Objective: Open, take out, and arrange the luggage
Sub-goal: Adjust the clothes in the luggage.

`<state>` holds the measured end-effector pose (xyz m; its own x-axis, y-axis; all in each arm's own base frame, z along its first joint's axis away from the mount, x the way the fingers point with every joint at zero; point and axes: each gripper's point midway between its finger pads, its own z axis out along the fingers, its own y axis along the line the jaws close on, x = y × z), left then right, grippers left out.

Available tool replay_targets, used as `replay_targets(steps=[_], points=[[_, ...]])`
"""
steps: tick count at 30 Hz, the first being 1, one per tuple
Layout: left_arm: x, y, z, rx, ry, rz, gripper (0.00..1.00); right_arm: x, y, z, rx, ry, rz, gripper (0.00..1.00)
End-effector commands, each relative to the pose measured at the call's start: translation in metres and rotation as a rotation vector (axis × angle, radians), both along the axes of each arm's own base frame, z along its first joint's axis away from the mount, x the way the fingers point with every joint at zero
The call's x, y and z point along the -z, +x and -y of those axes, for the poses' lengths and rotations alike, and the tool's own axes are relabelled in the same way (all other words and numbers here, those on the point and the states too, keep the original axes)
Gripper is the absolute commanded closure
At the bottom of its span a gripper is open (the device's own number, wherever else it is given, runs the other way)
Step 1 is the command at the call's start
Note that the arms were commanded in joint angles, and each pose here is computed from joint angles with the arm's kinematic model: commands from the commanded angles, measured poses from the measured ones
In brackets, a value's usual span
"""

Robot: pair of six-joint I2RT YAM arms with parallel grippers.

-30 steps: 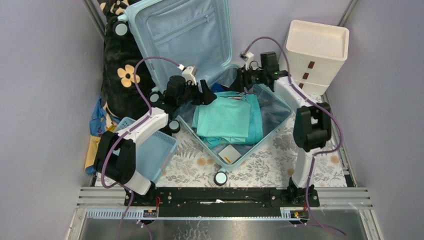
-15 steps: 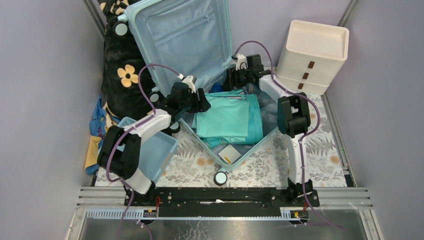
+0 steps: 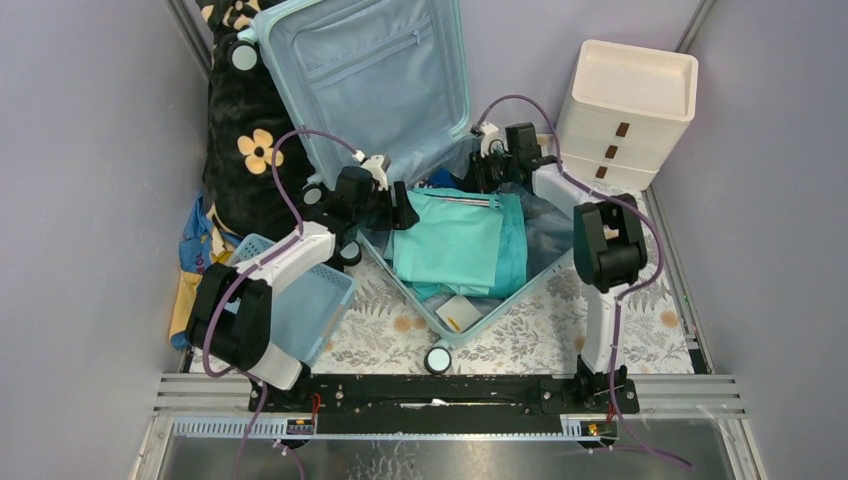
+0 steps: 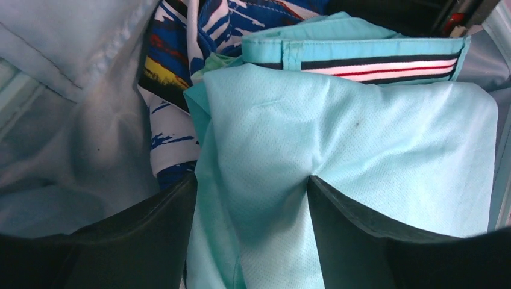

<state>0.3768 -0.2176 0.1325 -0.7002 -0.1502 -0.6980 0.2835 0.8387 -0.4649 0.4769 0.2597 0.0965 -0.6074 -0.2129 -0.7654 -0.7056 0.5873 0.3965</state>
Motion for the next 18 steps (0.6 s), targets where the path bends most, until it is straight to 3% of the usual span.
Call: replay_targets(steps=[1,4,10,14,16,18], points=[[-0.023,-0.005,-0.002,0.061,0.008,0.054,0.25,-0.018,-0.072,0.002,-0.072,0.010,-0.179,0.83],[-0.034,-0.002,0.000,0.080,0.000,0.077,0.22,-0.012,-0.088,0.009,-0.047,-0.010,-0.229,0.83],[-0.038,0.003,0.012,0.126,-0.039,0.067,0.21,-0.041,-0.096,0.004,-0.069,0.047,-0.174,0.79],[-0.050,0.009,0.016,0.134,-0.054,0.093,0.19,-0.029,-0.109,0.003,-0.104,0.047,-0.269,0.74],[-0.061,0.013,0.017,0.140,-0.066,0.113,0.18,-0.018,-0.116,0.006,-0.115,0.026,-0.320,0.71],[-0.070,0.015,0.018,0.144,-0.075,0.127,0.17,-0.014,-0.114,0.010,-0.110,-0.005,-0.316,0.61]])
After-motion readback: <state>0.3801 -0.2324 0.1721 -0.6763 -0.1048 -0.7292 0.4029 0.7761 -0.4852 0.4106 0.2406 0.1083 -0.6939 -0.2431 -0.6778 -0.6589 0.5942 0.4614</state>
